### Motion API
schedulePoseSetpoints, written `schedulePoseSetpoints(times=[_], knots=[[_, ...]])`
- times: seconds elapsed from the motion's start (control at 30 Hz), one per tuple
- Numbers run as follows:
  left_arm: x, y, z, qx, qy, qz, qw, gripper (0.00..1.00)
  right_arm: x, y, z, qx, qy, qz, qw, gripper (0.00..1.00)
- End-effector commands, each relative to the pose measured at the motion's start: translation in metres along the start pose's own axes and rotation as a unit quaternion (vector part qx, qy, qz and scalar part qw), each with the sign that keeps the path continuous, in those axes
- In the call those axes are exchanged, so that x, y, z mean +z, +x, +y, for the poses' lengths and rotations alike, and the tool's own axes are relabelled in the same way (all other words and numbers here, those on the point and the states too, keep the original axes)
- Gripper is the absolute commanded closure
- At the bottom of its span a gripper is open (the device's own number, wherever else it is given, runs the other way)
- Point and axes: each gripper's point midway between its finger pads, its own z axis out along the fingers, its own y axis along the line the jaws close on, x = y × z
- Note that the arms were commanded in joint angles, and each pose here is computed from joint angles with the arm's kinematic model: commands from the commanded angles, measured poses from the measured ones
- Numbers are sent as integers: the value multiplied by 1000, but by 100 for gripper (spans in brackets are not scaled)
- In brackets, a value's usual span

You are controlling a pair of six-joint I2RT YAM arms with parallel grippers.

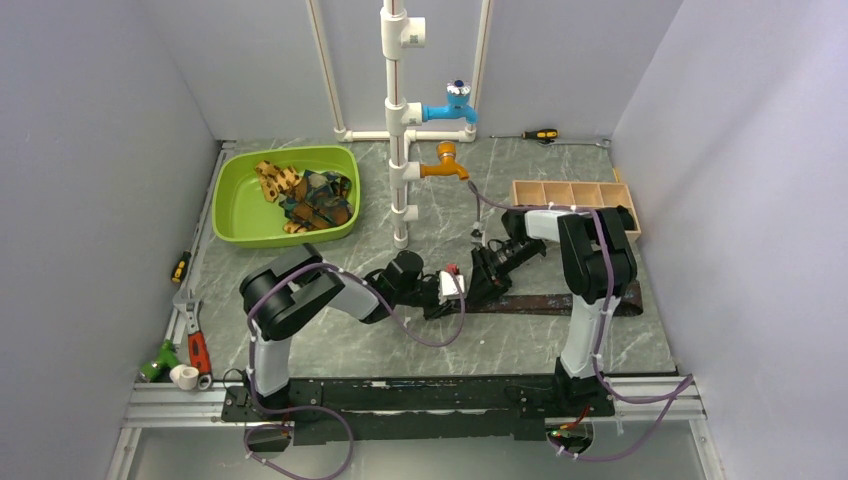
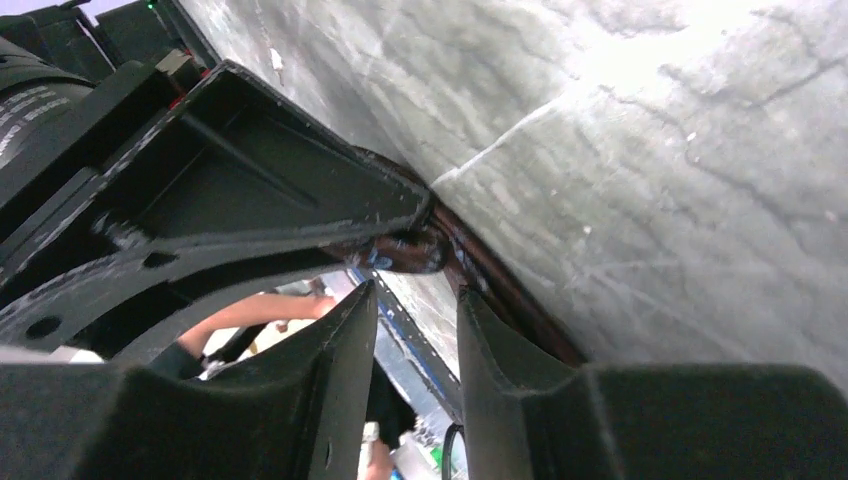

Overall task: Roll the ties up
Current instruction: Roll the tie at the center of the board.

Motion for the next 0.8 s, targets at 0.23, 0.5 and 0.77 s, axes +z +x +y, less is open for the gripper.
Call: schedulePoseSetpoints(times=[0.23, 0.5, 0.77], knots=[[-32, 81, -30, -115, -1, 184, 976, 75, 8, -13, 17, -44, -9, -24, 999, 65], [-31, 77, -33, -114, 5, 184, 976, 70, 24, -7, -15, -33, 51, 6, 998, 90], [-56, 49, -26, -135, -7, 93, 986, 33, 26, -1, -48, -13, 125, 28, 992, 100]])
